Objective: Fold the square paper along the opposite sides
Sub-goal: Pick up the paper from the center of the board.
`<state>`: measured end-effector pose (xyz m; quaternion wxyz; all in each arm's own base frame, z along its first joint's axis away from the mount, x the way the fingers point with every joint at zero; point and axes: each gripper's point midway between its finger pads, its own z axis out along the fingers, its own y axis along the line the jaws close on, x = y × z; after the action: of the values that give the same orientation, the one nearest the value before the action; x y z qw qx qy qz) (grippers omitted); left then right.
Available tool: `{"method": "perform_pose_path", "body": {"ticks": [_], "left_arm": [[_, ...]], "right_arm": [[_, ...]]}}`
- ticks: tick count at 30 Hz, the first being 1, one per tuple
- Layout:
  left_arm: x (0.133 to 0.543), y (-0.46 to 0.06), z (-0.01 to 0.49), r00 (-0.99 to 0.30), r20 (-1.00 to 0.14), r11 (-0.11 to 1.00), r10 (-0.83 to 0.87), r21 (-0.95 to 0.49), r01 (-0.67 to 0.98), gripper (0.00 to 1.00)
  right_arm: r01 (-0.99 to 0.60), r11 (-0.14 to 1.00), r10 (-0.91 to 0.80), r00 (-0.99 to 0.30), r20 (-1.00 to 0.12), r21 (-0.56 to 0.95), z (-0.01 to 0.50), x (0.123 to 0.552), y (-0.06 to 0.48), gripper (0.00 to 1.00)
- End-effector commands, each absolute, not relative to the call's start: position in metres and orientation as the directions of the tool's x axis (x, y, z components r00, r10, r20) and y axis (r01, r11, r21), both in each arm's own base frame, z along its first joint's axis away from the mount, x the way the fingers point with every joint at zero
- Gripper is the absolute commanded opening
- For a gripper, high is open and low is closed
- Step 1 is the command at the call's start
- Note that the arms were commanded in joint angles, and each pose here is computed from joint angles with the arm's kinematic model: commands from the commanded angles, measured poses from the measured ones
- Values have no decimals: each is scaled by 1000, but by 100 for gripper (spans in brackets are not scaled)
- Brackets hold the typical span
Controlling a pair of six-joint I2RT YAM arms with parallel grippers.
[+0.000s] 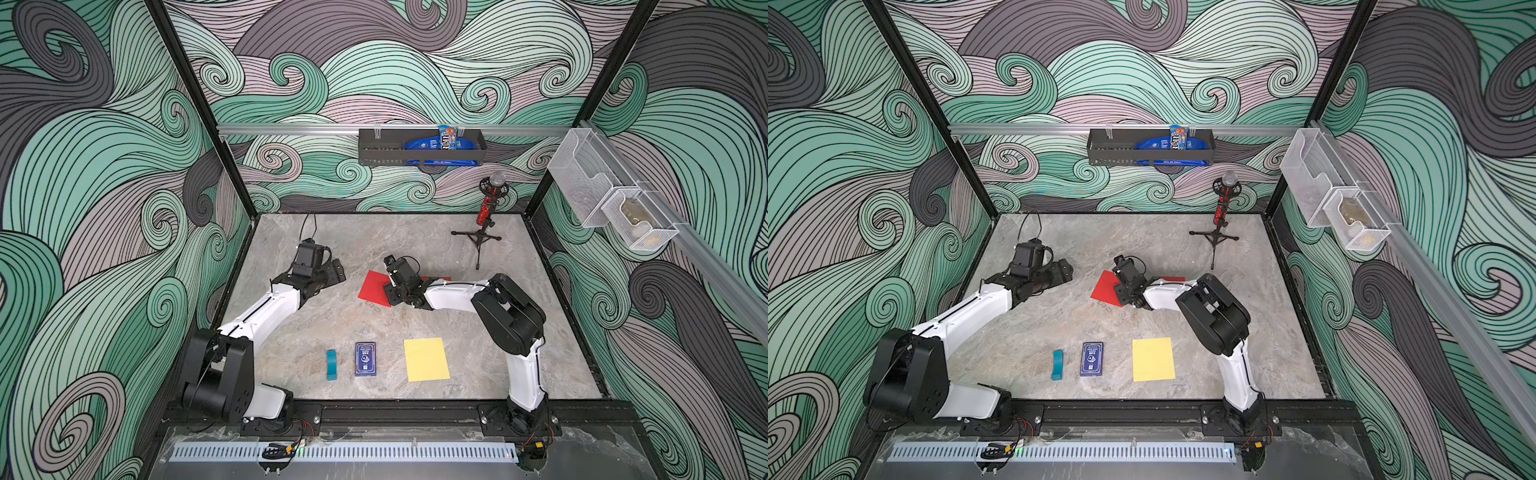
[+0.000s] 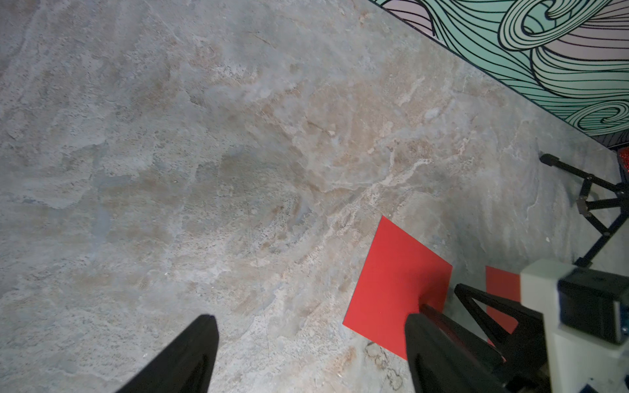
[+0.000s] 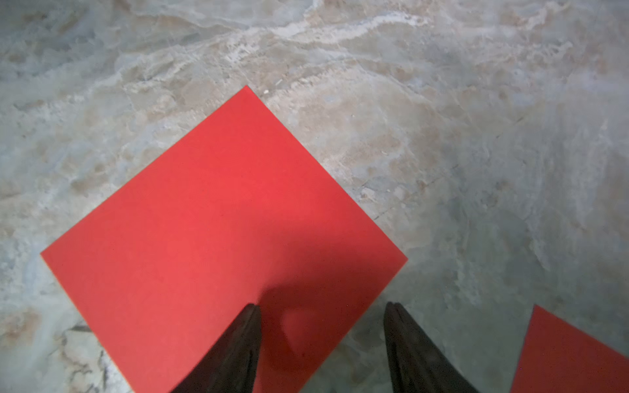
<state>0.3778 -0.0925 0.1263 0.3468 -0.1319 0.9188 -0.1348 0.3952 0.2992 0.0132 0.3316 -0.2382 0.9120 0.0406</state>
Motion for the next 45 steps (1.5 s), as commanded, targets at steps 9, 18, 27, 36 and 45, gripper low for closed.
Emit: {"method": "perform_pose_path", "body": {"ticks": [9,18,27,36,45], "left_arm": [[370,-107,104,-789,-539,929,-293,-354,-103,87],[374,-105,100,-795,-519,922,-314,-365,-126,81],[373,-98,95,-804,-497,921,-327,-360,-151,79],[374,-101,95,-810,-489,918,-323,-371,-142,79],[373,-103,96,-815,-482,914,-321,-383,-133,79]], "right_arm": [[-665,683,-656,-376,-654,-302,53,413,301,65],[-219,959,-2,-639,-769,179,125,411,299,75],[-56,968,109,-783,-613,244,61,402,324,84],[-170,980,-83,-820,-567,102,7,394,324,82],[-470,875,-451,-709,-542,-114,-9,376,315,72]]}}
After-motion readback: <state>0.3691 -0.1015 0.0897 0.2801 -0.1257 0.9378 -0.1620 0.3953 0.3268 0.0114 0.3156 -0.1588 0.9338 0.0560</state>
